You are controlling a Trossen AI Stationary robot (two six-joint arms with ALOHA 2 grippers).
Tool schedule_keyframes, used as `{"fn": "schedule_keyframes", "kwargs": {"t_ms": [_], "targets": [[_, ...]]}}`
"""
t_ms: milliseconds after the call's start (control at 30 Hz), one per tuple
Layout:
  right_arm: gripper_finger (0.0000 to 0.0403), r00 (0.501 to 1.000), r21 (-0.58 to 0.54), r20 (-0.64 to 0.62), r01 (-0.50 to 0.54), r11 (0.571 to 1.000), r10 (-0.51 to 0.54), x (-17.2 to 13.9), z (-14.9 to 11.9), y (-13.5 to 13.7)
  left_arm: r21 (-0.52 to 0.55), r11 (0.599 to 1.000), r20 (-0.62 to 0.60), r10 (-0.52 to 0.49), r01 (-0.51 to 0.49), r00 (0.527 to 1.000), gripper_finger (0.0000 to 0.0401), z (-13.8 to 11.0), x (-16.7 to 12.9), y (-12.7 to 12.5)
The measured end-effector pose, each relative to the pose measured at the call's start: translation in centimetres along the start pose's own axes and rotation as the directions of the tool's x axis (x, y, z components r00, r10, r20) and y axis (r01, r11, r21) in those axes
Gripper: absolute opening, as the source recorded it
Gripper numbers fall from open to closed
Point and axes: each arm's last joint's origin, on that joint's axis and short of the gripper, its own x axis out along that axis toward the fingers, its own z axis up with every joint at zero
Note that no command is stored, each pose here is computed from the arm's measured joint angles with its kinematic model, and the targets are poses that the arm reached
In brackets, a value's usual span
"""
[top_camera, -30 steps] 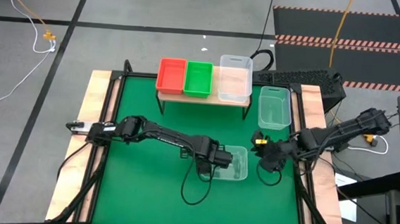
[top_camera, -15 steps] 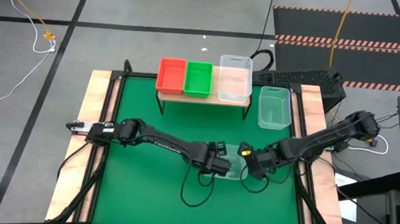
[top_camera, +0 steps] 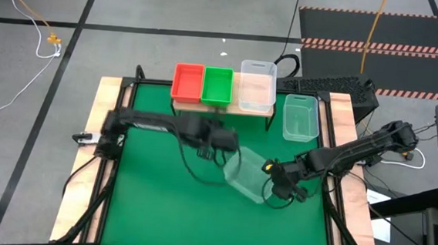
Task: Stack baskets on shelf by color
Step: Stack the bottom transparent bin on the transparent bin on the shelf
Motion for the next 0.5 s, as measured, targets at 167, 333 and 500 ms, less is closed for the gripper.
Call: {"fn": "schedule_keyframes", "kwargs": {"t_ms": [167, 333, 500], "targets": [[0.0002, 0.966, 0.158, 0.259, -0.055, 0.986, 0.012, -4.8, 2.9, 0.3, -0.306, 0.952, -0.028, 0.016, -0.023, 0.999, 0.0044, -4.0, -1.9, 2.6], [0.0001, 0.894, 0.315, 0.412, 0.044, 0.948, -0.178, -11.4, 5.4, -0.3, -0.412, 0.906, -0.029, 0.092, -0.096, 0.995, 0.0005, -7.7, -2.2, 2.1], [0.0001, 0.787, 0.519, 0.326, 0.315, 0.795, -0.524, -17.6, 6.1, -2.2, -0.529, 0.842, 0.042, 0.149, -0.104, 0.988, 0.0022, -11.2, -0.5, 1.2]]}}
